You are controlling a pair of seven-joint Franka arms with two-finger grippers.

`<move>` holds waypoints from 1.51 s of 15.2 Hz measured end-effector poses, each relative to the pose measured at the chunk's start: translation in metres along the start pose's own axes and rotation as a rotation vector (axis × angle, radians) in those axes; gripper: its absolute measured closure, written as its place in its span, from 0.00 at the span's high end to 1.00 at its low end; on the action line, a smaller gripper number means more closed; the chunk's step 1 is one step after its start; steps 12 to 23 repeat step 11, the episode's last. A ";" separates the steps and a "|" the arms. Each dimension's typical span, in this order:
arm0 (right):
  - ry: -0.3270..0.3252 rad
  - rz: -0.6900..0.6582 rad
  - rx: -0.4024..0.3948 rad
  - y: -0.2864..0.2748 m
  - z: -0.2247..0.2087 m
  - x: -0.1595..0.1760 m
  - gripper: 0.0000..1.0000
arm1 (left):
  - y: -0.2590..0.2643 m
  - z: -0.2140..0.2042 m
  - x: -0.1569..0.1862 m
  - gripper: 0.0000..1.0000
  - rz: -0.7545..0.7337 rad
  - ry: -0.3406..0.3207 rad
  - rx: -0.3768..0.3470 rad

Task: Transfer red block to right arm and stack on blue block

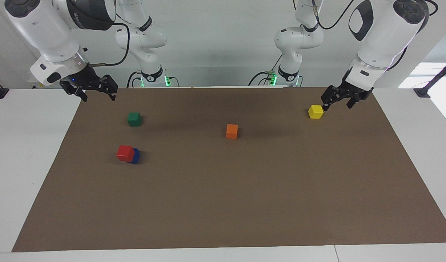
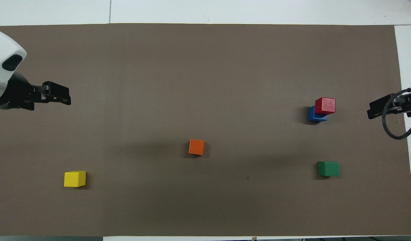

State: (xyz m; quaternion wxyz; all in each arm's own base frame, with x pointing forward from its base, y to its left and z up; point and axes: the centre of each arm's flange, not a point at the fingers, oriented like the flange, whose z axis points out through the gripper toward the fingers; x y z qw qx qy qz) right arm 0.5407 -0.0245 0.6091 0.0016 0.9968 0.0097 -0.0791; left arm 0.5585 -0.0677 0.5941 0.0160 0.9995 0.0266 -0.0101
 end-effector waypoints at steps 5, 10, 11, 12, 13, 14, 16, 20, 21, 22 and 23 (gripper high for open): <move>0.042 0.004 -0.017 0.005 -0.006 0.001 1.00 | 0.000 -0.001 0.000 1.00 0.000 0.002 0.000; 0.094 0.008 -0.025 0.008 -0.011 0.007 1.00 | 0.000 -0.001 0.000 1.00 0.000 0.002 0.000; 0.095 0.008 -0.025 0.008 -0.011 0.007 1.00 | 0.000 -0.001 0.000 1.00 0.000 0.002 0.000; 0.095 0.008 -0.025 0.008 -0.011 0.007 1.00 | 0.000 -0.001 0.000 1.00 0.000 0.002 0.000; 0.095 0.008 -0.025 0.008 -0.011 0.007 1.00 | 0.000 -0.001 0.000 1.00 0.000 0.002 0.000; 0.095 0.008 -0.025 0.008 -0.011 0.007 1.00 | 0.000 -0.001 0.000 1.00 0.000 0.002 0.000; 0.095 0.008 -0.025 0.008 -0.011 0.007 1.00 | 0.000 -0.001 0.000 1.00 0.000 0.002 0.000; 0.095 0.008 -0.025 0.008 -0.011 0.007 1.00 | 0.000 -0.001 0.000 1.00 0.000 0.002 0.000; 0.095 0.008 -0.025 0.008 -0.011 0.007 1.00 | 0.000 -0.001 0.000 1.00 0.000 0.002 0.000; 0.095 0.008 -0.025 0.008 -0.011 0.007 1.00 | 0.000 -0.001 0.000 1.00 0.000 0.002 0.000; 0.095 0.008 -0.025 0.008 -0.011 0.007 1.00 | 0.000 -0.001 0.000 1.00 0.000 0.002 0.000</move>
